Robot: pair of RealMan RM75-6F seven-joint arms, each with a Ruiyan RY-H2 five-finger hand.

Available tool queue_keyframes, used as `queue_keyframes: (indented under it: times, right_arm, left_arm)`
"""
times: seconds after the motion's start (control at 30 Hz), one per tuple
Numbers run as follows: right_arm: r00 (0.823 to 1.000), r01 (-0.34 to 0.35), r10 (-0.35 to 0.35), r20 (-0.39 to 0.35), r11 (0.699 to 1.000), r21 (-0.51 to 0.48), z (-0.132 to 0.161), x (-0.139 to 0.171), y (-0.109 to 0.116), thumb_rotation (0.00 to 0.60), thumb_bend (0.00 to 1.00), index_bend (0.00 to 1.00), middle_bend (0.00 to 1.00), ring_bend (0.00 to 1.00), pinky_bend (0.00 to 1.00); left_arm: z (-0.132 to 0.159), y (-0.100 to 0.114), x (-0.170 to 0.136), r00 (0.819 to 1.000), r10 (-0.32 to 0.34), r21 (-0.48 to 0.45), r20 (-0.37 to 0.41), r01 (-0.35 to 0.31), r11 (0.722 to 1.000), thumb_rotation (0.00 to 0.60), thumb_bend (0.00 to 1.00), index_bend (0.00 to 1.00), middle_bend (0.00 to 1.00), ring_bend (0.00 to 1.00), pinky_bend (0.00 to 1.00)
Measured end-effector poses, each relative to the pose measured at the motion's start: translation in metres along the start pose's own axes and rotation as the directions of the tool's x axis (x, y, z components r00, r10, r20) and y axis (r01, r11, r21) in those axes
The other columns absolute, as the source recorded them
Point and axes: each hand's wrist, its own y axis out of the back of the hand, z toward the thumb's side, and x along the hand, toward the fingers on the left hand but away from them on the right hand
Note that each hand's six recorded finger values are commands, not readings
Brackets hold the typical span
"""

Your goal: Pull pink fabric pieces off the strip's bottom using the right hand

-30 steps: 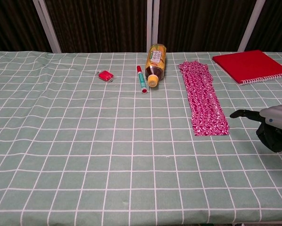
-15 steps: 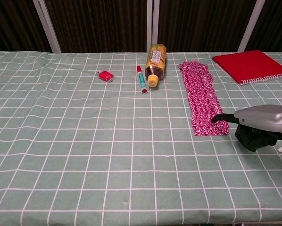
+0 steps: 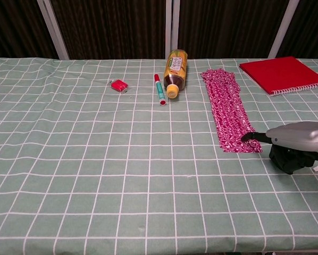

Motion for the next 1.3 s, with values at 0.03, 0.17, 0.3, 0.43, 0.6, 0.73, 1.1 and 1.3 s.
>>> queue_keyframes:
  times: [0.03, 0.17, 0.3, 0.43, 0.6, 0.73, 1.1, 1.3]
  right_arm:
    - [1.0, -0.001, 0.001, 0.003, 1.0, -0.002, -0.001, 0.001, -0.001, 0.6, 1.0, 0.06, 0.9, 0.77, 0.69]
    - [1.0, 0.004, -0.004, 0.02, 1.0, -0.006, -0.009, 0.004, -0.002, 0.6, 1.0, 0.06, 0.9, 0.77, 0.69]
    - [0.999, 0.008, -0.007, 0.035, 1.0, -0.017, -0.017, 0.008, -0.005, 0.6, 1.0, 0.06, 0.9, 0.77, 0.69]
    - [0.999, 0.004, -0.003, 0.053, 1.0, -0.025, -0.027, 0.012, -0.009, 0.6, 1.0, 0.06, 0.9, 0.77, 0.69]
    - [0.998, 0.004, -0.002, 0.07, 0.999, -0.035, -0.037, 0.016, -0.011, 0.6, 1.0, 0.07, 0.9, 0.77, 0.69]
    - [0.996, 0.009, -0.005, 0.085, 0.999, -0.043, -0.046, 0.02, -0.012, 0.6, 1.0, 0.07, 0.9, 0.77, 0.69]
    - [0.99, -0.002, 0.011, 0.139, 0.998, -0.066, -0.074, 0.03, -0.018, 0.6, 1.0, 0.09, 0.9, 0.77, 0.69]
    - [0.986, -0.003, 0.017, 0.167, 0.996, -0.084, -0.088, 0.036, -0.022, 0.6, 1.0, 0.1, 0.9, 0.77, 0.69]
  left_arm:
    - [0.0, 0.0, 0.0, 1.0, -0.001, 0.0, 0.001, 0.001, 1.0, 0.6, 0.1, 0.15, 0.16, 0.1, 0.19]
    - [0.002, 0.0, 0.0, 1.0, 0.0, 0.002, 0.006, 0.0, 1.0, 0.6, 0.1, 0.15, 0.16, 0.1, 0.19]
    - [0.003, 0.0, 0.0, 1.0, -0.002, 0.005, 0.011, 0.002, 1.0, 0.6, 0.1, 0.15, 0.16, 0.1, 0.19]
    - [0.004, -0.002, 0.0, 1.0, -0.008, 0.007, 0.014, 0.008, 1.0, 0.6, 0.09, 0.15, 0.16, 0.1, 0.19]
    - [0.006, -0.003, 0.0, 1.0, -0.009, 0.009, 0.018, 0.009, 1.0, 0.6, 0.1, 0.15, 0.16, 0.1, 0.19]
    - [0.007, -0.003, 0.001, 1.0, -0.011, 0.012, 0.021, 0.011, 1.0, 0.6, 0.1, 0.15, 0.16, 0.1, 0.19]
    - [0.016, -0.005, 0.007, 0.999, -0.02, 0.02, 0.025, 0.02, 1.0, 0.6, 0.1, 0.15, 0.16, 0.1, 0.19]
    - [0.016, -0.006, 0.006, 0.999, -0.024, 0.022, 0.029, 0.023, 0.999, 0.6, 0.09, 0.15, 0.16, 0.1, 0.19]
